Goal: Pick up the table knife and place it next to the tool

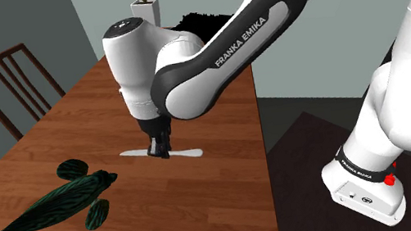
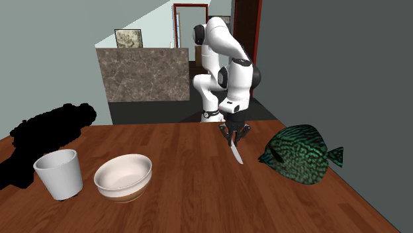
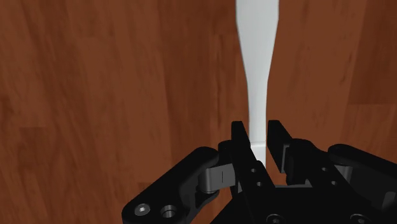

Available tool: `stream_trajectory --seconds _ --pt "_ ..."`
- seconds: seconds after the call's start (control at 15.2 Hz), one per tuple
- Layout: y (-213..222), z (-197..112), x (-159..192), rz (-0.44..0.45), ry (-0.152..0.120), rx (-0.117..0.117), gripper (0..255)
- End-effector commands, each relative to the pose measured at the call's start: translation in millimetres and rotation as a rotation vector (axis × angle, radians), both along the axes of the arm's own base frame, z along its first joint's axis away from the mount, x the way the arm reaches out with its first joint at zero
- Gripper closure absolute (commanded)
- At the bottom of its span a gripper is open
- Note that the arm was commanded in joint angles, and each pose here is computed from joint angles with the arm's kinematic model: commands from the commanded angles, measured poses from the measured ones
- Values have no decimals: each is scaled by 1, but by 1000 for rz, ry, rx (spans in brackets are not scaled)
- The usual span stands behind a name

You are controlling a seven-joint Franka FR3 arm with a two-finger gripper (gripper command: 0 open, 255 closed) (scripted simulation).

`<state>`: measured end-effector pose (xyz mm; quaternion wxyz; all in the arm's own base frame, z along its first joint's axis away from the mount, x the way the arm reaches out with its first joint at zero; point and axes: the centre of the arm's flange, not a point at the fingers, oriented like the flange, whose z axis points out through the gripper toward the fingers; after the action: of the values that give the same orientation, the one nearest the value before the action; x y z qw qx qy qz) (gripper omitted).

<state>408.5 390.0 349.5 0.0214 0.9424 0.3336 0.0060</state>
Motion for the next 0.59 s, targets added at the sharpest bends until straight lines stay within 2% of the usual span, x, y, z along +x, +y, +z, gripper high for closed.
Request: stream_trajectory --seconds 0.0,0.53 --pt "-1 10 0 0 1 -1 255" --pt "-1 52 0 0 1 -1 255"
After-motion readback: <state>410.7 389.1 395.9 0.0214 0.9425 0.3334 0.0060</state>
